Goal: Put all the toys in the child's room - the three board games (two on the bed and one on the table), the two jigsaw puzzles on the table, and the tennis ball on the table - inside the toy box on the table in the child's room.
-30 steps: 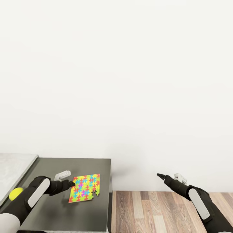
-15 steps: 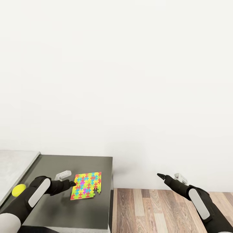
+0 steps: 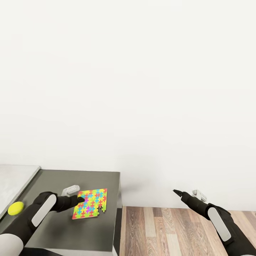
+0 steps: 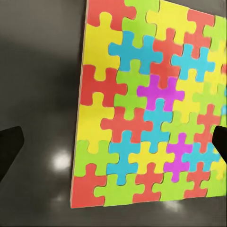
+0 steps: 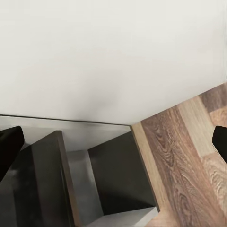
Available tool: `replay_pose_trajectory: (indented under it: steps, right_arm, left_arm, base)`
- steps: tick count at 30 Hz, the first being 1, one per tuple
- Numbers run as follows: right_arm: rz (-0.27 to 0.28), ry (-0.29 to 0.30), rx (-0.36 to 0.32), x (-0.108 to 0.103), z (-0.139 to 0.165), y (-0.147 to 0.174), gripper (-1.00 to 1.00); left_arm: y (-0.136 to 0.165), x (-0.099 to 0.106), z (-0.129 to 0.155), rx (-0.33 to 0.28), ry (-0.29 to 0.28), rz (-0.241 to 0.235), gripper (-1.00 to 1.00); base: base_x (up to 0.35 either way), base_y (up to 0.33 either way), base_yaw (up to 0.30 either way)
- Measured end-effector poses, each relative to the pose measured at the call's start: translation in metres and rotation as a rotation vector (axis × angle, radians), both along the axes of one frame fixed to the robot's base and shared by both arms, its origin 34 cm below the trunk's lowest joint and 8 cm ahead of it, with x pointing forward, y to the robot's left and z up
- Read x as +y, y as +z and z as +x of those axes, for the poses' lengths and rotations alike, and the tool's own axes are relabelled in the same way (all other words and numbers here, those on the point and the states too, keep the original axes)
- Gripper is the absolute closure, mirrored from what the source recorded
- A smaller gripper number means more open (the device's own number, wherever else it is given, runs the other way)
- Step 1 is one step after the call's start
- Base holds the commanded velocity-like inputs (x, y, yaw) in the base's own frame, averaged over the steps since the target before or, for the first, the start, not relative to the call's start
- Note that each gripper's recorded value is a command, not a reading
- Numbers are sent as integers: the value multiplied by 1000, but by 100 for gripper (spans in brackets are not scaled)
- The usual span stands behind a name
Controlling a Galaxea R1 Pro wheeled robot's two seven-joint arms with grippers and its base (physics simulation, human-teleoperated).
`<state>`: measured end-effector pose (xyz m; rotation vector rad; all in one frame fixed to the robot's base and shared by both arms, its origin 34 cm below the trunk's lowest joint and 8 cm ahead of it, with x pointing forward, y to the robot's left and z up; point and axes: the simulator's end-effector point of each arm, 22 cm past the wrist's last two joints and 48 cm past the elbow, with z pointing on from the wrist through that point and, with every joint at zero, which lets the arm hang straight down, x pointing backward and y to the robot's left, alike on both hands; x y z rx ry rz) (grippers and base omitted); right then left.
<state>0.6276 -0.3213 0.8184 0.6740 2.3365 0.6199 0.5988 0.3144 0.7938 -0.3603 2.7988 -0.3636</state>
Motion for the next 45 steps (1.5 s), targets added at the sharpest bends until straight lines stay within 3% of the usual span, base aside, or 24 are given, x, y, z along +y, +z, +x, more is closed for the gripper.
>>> replay_pose_trajectory:
  steps: [45]
  right_arm:
    - [1,0,23,2,-4,-13,-100]
  left_arm:
    - [-7,-2,2,-4,1,1,-100]
  base:
    - [0,-7,0]
